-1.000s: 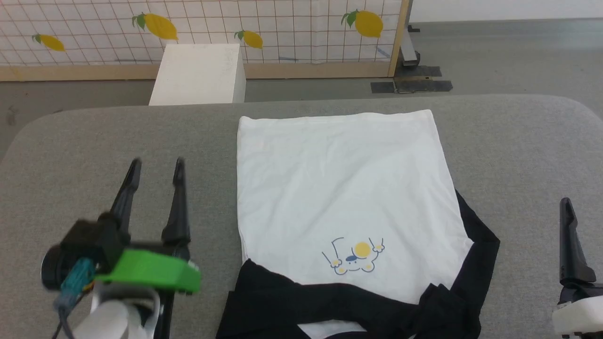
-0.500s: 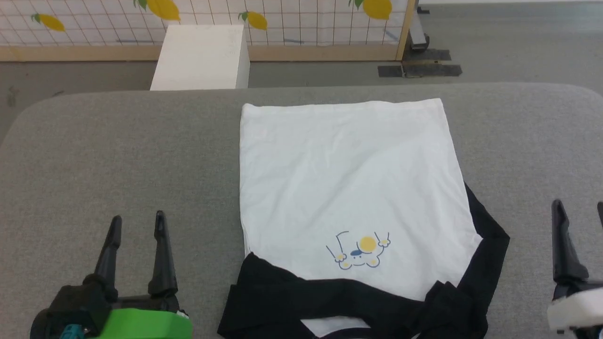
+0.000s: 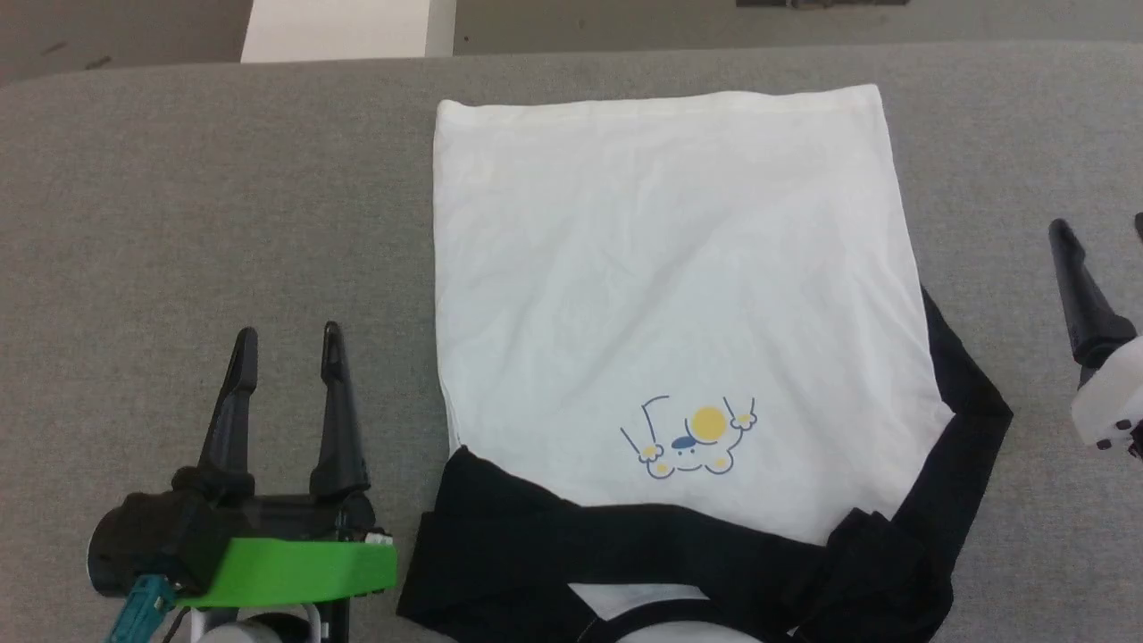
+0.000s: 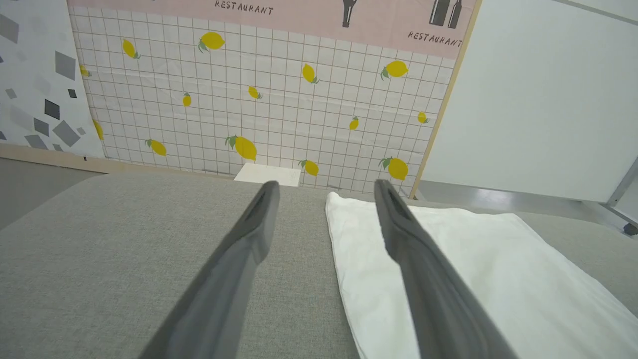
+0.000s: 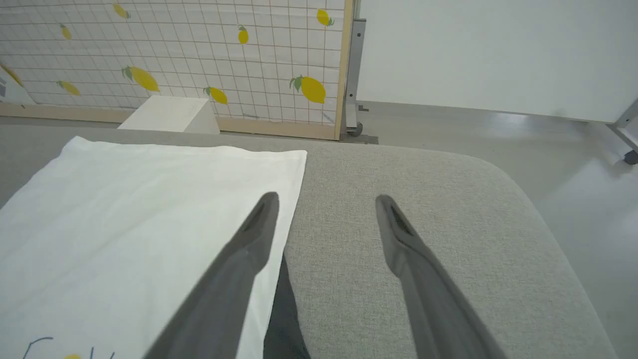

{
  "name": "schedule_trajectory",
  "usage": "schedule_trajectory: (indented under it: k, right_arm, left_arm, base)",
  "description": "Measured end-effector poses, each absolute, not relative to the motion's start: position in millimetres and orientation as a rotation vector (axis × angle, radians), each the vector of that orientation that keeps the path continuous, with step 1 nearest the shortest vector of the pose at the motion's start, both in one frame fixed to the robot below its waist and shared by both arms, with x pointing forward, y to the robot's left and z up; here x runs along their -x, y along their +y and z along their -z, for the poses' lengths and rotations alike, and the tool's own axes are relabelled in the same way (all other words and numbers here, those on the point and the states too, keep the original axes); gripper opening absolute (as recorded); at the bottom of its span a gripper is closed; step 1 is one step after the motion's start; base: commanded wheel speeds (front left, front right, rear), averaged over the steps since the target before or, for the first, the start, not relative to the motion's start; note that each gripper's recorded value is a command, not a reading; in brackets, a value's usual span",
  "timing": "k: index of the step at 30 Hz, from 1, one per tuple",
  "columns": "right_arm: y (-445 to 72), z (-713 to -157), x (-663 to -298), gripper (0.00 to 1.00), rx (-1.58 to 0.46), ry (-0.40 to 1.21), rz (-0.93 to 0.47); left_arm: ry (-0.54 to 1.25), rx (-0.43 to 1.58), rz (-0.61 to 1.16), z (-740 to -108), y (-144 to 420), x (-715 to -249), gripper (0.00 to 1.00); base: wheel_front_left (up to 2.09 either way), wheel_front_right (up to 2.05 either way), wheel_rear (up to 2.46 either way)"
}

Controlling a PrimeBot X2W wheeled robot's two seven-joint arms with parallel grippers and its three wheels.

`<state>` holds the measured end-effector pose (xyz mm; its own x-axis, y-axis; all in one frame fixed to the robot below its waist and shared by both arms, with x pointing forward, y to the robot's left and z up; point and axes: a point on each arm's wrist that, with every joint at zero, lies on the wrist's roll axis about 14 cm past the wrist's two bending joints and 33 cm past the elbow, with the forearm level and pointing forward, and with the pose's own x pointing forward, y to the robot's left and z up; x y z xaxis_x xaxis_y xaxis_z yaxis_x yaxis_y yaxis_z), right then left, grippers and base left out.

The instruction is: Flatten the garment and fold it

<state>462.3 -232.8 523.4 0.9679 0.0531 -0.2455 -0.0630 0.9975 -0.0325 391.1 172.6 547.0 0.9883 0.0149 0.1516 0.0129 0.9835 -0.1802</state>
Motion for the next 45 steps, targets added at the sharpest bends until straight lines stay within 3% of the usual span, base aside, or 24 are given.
schedule_trajectory:
  k: [8, 24, 25, 26, 27, 28, 36, 45]
  right_arm:
    - [-241.1, -446.0, -463.8, 1.0, 0.053, 0.538, -0.064]
    - [-220.8, -378.0, -442.3, 1.0, 0.057, 0.779, -0.144]
    - [-220.8, -377.4, -442.4, 0.84, 0.058, 0.781, -0.147]
    - [-220.6, -376.5, -442.1, 0.49, 0.06, 0.785, -0.149]
    - [-219.7, -375.3, -441.6, 0.31, 0.066, 0.791, -0.155]
    - [-219.5, -374.8, -441.6, 0.0, 0.069, 0.793, -0.158]
    - [-226.0, -380.7, -445.8, 0.0, 0.074, 0.739, -0.131]
    - [-287.3, -409.1, -436.0, 0.0, 0.072, 0.621, 0.079]
  left_arm:
    - [-0.1, 0.174, 0.014, -521.3, 167.1, -409.6, 1.0]
    - [-0.046, 0.155, -0.007, -498.5, 176.7, -417.4, 1.0]
    - [-0.045, 0.155, -0.006, -497.9, 176.6, -417.9, 1.0]
    - [-0.044, 0.155, -0.006, -497.4, 176.8, -418.2, 1.0]
    - [-0.043, 0.154, -0.006, -496.8, 177.0, -418.4, 1.0]
    - [-0.041, 0.154, -0.007, -496.4, 177.2, -418.5, 1.0]
    - [-0.036, 0.149, -0.008, -494.2, 178.4, -418.7, 1.0]
    - [-0.071, 0.156, 0.004, -508.0, 175.6, -415.1, 1.0]
  base:
    - [0.0, 0.0, 0.0]
    - [0.0, 0.0, 0.0]
    - [0.0, 0.0, 0.0]
    - [0.0, 0.0, 0.0]
    - [0.0, 0.0, 0.0]
    - [0.0, 0.0, 0.0]
    - [0.0, 0.0, 0.0]
    - [0.0, 0.0, 0.0]
